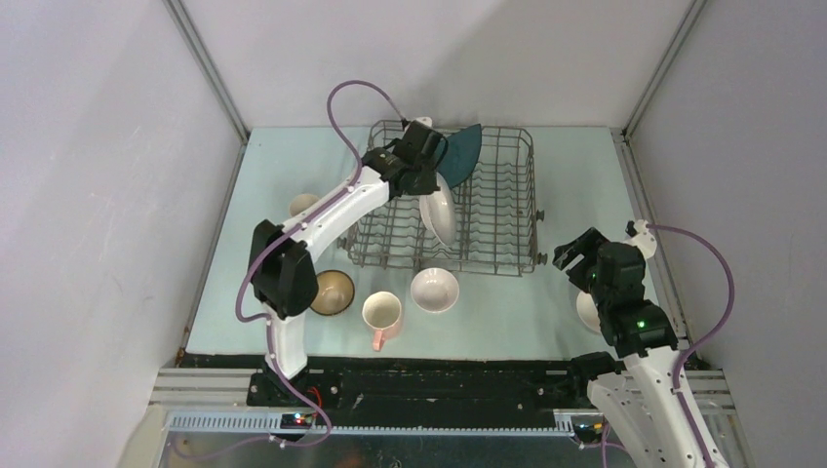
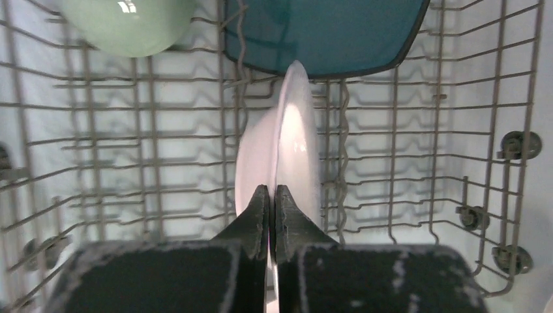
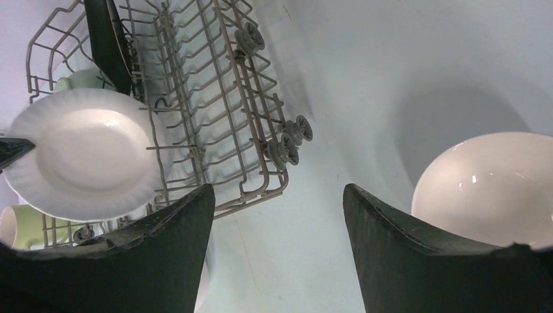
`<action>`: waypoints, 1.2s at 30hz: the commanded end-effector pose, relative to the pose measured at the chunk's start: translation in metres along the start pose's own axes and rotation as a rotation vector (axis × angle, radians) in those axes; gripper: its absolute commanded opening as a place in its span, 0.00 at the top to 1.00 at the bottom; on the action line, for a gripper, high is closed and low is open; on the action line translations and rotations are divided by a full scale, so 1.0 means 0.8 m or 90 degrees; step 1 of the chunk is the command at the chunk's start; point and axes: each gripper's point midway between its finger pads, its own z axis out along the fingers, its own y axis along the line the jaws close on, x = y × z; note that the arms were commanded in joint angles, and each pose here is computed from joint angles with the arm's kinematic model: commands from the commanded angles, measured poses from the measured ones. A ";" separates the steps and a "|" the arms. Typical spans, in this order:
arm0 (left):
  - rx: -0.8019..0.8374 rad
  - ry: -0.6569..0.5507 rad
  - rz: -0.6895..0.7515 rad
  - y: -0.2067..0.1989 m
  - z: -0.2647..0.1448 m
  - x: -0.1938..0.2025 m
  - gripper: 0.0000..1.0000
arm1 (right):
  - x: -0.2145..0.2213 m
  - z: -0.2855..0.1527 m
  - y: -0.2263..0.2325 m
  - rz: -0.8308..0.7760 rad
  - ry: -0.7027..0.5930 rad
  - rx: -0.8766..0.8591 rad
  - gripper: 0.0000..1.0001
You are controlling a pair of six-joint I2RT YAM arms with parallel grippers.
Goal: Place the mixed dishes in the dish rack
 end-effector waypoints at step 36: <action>0.053 -0.151 -0.045 0.056 -0.153 -0.018 0.00 | -0.004 -0.004 0.047 -0.104 0.022 -0.132 0.01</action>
